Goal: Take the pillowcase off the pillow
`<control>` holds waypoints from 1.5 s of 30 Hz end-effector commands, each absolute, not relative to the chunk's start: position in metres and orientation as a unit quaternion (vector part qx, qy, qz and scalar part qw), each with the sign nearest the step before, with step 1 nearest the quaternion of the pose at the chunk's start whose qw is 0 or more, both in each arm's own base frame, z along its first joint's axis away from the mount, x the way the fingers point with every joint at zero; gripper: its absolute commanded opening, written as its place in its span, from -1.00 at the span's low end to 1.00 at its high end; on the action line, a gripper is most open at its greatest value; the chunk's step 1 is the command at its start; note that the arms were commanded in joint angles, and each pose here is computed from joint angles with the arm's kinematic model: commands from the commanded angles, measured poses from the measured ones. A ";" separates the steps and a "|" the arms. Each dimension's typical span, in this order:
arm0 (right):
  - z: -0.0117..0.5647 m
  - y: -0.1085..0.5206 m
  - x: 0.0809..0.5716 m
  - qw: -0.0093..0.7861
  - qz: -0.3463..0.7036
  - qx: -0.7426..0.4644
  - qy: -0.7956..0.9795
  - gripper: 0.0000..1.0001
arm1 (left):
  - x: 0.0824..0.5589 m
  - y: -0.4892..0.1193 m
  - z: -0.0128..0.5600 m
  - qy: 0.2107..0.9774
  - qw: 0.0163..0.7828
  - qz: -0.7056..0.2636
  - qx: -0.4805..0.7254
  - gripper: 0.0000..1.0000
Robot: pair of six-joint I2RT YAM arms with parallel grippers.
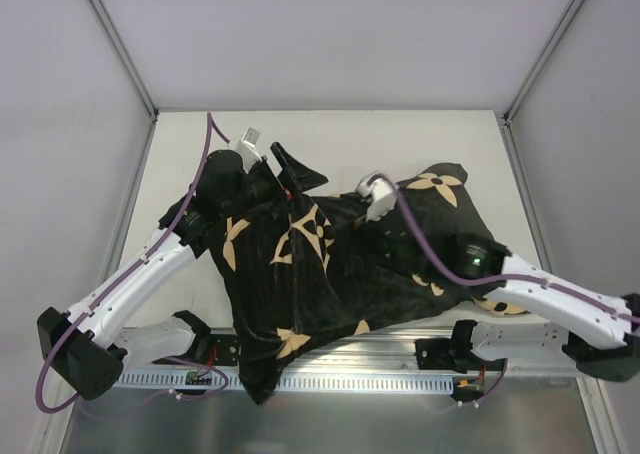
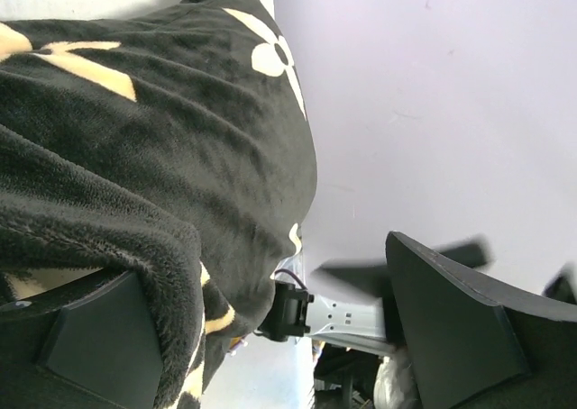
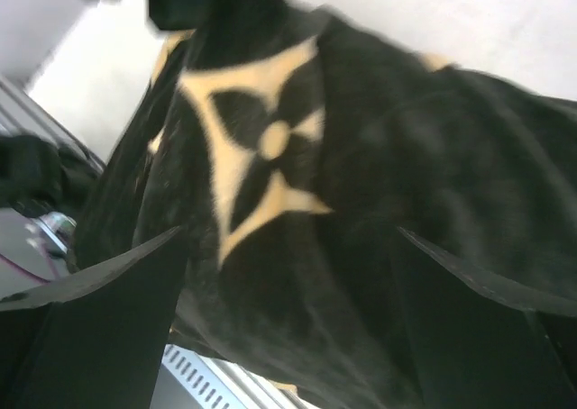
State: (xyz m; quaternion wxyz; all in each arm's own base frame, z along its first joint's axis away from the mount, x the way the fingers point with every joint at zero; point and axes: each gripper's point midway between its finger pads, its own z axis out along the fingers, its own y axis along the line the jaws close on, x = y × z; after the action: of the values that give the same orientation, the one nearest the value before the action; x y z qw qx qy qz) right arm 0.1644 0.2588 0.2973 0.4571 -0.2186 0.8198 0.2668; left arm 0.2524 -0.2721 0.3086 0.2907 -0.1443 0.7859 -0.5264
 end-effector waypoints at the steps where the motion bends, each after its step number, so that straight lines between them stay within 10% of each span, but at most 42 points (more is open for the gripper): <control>1: 0.313 0.292 0.173 0.539 0.236 -0.189 0.786 0.94 | 0.249 -0.280 0.348 0.751 0.313 -0.570 -0.112 0.79; 13: 0.280 0.369 0.190 0.546 0.180 -0.181 0.798 0.75 | 0.235 -0.266 0.334 0.766 0.306 -0.554 -0.114 0.79; 21: 0.271 0.328 0.206 0.563 0.150 -0.089 0.807 -0.98 | 0.230 -0.253 0.328 0.771 0.308 -0.545 -0.116 0.81; 39: 0.255 0.278 0.221 0.526 0.208 0.012 0.824 -0.99 | 0.196 -0.244 0.222 0.877 0.200 -0.433 -0.061 0.78; 42: 0.254 0.273 0.228 0.526 0.203 0.022 0.826 -0.99 | 0.183 -0.242 0.197 0.896 0.164 -0.410 -0.050 0.43; 45: 0.252 0.260 0.244 0.521 0.198 0.050 0.829 -0.99 | 0.170 -0.231 0.180 0.908 0.148 -0.389 -0.051 -0.37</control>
State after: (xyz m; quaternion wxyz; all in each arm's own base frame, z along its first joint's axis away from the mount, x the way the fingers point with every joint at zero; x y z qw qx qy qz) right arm 0.2227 0.2759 0.2367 0.5032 -0.0034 0.8417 0.1958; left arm 0.1922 -0.2442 0.2084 0.1802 -0.0657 0.8832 -0.4280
